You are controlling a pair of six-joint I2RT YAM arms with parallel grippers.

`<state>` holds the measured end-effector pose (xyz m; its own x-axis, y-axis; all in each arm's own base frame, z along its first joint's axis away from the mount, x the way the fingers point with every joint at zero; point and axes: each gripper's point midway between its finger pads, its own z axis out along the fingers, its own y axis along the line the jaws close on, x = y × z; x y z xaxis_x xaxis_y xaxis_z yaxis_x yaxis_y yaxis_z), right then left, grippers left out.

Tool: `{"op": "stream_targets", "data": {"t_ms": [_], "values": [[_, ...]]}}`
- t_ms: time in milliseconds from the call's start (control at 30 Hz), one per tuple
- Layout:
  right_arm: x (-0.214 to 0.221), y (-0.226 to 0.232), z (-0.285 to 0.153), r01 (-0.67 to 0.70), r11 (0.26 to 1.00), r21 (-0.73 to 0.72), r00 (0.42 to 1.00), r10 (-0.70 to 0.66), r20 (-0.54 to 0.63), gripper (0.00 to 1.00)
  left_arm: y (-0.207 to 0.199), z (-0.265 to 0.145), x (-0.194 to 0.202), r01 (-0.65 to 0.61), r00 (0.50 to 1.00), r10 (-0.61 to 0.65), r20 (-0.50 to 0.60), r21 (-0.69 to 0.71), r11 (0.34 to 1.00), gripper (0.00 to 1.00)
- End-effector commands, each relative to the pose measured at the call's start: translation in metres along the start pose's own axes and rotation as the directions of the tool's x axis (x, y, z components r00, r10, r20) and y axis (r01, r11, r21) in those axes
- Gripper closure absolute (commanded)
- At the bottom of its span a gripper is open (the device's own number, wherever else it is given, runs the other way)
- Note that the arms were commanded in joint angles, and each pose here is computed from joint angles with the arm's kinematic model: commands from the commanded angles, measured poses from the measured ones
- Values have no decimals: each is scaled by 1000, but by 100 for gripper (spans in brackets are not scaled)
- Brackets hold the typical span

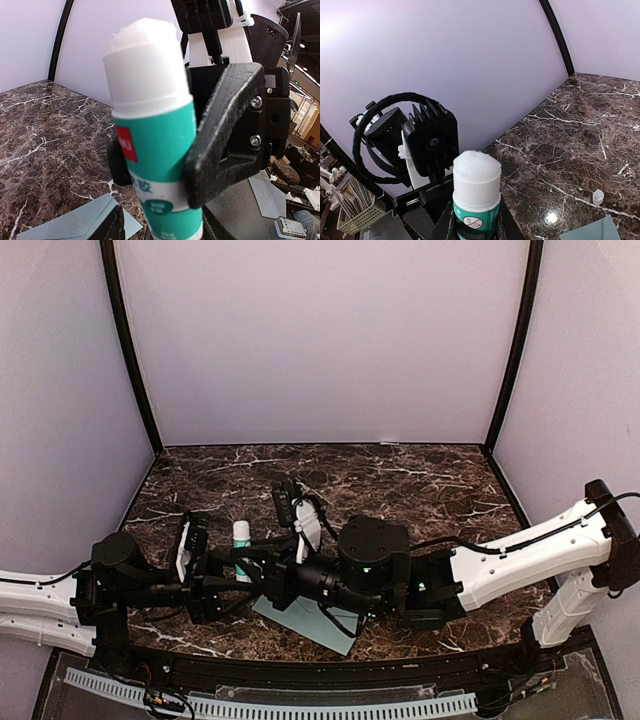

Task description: Place the letter into the envelope and seal it

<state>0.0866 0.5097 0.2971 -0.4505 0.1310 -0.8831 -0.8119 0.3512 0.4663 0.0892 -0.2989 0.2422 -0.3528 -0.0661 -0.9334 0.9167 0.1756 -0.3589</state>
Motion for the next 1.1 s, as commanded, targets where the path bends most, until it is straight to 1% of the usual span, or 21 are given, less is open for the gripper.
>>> {"op": "stream_targets", "data": {"t_ms": [0,67,167,267,433,567,633,667,733,767,800,867,967,1067], "values": [[-7,12,2,-19,999,-36,999,20,39,100,-5,-3,-11,-8,999,7,47,23,1000,54],[-7,11,1,-17,999,-34,999,19,41,100,-5,-3,-12,-9,999,8,49,22,1000,54],[-5,11,2,-17,999,-33,999,19,38,100,-5,-4,-12,-8,998,7,54,19,1000,58],[-3,9,3,-20,999,-30,999,21,36,100,-4,-4,-13,-8,998,7,57,13,1000,66],[-1,9,3,-23,999,-33,999,24,34,100,-3,-4,-13,-5,998,4,58,4,1000,70],[1,7,2,-21,999,-28,999,22,35,100,-1,-4,-13,-3,998,3,57,-5,1000,80],[2,4,2,-20,1000,-16,999,21,34,100,1,-4,-13,-2,998,3,58,-15,1000,82],[1,4,1,-19,1000,-12,999,19,34,98,1,-4,-13,-2,998,3,58,-18,1000,83],[3,0,-1,-17,1000,4,999,17,32,79,3,-4,-14,-2,998,4,60,-26,1000,84],[2,-3,-2,-16,1000,15,999,16,33,72,4,-4,-13,-3,998,4,59,-33,999,85],[3,-6,-4,-16,999,29,999,15,31,66,5,-4,-14,-3,998,5,59,-36,999,85],[3,-12,-7,-18,998,61,999,16,28,56,8,-3,-13,-4,998,7,55,-53,999,86],[4,-21,-10,-23,993,112,1000,21,20,48,15,-2,-10,-7,999,11,42,-94,996,87],[5,-23,-10,-29,991,131,1000,28,9,45,20,-1,-9,-10,999,14,33,-122,992,88]]}}
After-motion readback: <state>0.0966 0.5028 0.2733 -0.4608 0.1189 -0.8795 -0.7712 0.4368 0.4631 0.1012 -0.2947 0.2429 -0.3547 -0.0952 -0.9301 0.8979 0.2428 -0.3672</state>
